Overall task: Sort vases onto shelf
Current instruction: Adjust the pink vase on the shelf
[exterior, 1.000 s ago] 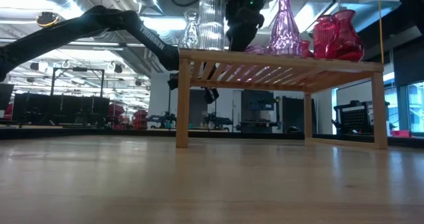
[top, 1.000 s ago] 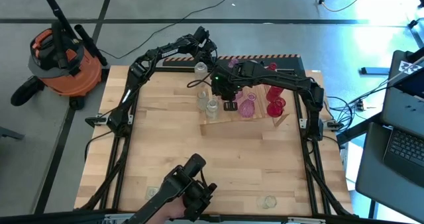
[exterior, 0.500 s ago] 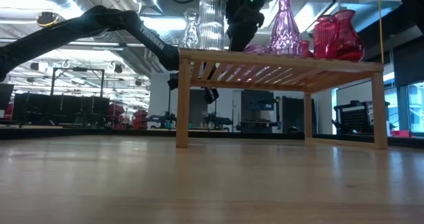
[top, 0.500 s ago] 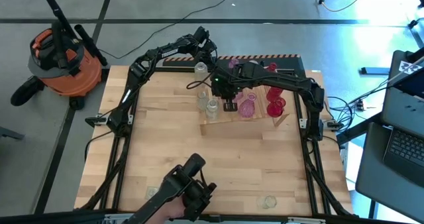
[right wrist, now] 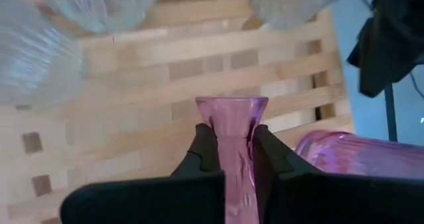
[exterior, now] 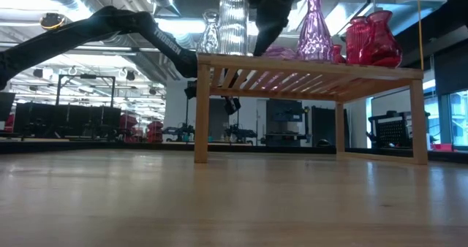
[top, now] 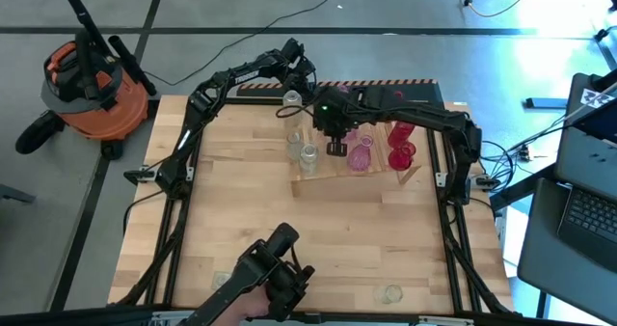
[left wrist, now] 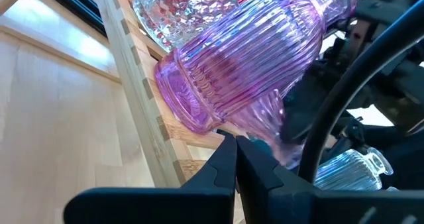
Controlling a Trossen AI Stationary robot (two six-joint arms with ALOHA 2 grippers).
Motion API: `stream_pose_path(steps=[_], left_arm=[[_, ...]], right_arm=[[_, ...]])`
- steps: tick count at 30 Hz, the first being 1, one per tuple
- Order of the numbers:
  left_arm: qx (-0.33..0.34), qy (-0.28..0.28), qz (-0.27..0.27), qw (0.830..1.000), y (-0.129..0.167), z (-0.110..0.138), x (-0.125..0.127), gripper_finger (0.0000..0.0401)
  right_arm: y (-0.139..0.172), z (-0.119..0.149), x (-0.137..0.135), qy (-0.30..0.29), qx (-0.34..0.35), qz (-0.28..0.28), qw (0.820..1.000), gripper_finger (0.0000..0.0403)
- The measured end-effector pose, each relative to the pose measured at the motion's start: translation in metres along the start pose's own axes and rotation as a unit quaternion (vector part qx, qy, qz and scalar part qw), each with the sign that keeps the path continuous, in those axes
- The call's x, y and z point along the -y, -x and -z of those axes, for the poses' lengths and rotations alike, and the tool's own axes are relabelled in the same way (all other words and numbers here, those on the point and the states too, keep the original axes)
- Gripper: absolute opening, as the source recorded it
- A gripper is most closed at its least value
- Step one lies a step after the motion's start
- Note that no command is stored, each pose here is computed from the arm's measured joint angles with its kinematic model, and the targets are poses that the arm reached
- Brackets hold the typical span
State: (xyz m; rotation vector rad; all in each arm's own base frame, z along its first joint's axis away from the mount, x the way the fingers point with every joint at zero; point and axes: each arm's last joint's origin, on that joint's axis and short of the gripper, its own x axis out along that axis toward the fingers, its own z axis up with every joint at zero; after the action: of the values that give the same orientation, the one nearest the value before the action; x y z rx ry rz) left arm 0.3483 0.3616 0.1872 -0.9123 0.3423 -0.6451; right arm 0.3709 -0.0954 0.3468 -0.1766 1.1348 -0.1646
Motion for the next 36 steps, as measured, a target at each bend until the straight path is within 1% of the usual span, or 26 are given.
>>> stream_pose_path(steps=[4, 7, 12, 14, 18, 21, 24, 29, 31, 33, 36], left_arm=[[0.000, 0.001, 0.000, 1.000, 0.000, 0.000, 0.000, 0.0000], [0.000, 0.001, 0.000, 1.000, 0.000, 0.000, 0.000, 0.0000], [0.000, 0.001, 0.000, 1.000, 0.000, 0.000, 0.000, 0.0000], [0.000, 0.001, 0.000, 1.000, 0.000, 0.000, 0.000, 0.0000], [0.000, 0.001, 0.000, 1.000, 0.000, 0.000, 0.000, 0.0000], [0.000, 0.002, 0.000, 1.000, 0.000, 0.000, 0.000, 0.0000], [0.000, 0.005, 0.000, 1.000, 0.000, 0.000, 0.000, 0.0000], [-0.001, 0.029, 0.002, 1.000, -0.002, 0.000, 0.000, 0.0000], [-0.004, 0.037, 0.005, 0.999, -0.004, 0.001, 0.000, 0.0000], [-0.006, 0.048, 0.005, 0.999, -0.007, 0.003, 0.000, 0.0000], [-0.010, 0.070, -0.004, 0.997, -0.011, 0.005, 0.000, 0.0000]], right_arm=[[0.016, -0.002, 0.002, -0.014, 0.039, 0.011, 0.999, 0.0001], [0.030, -0.002, 0.004, -0.029, 0.071, 0.018, 0.997, 0.0004], [0.045, 0.001, 0.008, -0.045, 0.091, 0.023, 0.995, 0.0003], [0.047, 0.001, 0.007, -0.042, 0.095, 0.016, 0.994, 0.0000], [0.044, 0.000, 0.007, -0.015, 0.097, 0.011, 0.995, 0.0001], [0.038, -0.002, 0.012, -0.020, 0.099, 0.002, 0.995, 0.0006], [0.031, -0.002, 0.017, -0.047, 0.096, -0.007, 0.994, 0.0035], [0.026, -0.002, 0.026, -0.085, 0.095, 0.001, 0.992, 0.0118], [0.022, -0.002, 0.027, -0.097, 0.093, 0.001, 0.991, 0.0146], [0.020, -0.002, 0.029, -0.108, 0.090, -0.002, 0.990, 0.0167], [0.014, -0.003, 0.029, -0.121, 0.086, -0.012, 0.989, 0.0185]])
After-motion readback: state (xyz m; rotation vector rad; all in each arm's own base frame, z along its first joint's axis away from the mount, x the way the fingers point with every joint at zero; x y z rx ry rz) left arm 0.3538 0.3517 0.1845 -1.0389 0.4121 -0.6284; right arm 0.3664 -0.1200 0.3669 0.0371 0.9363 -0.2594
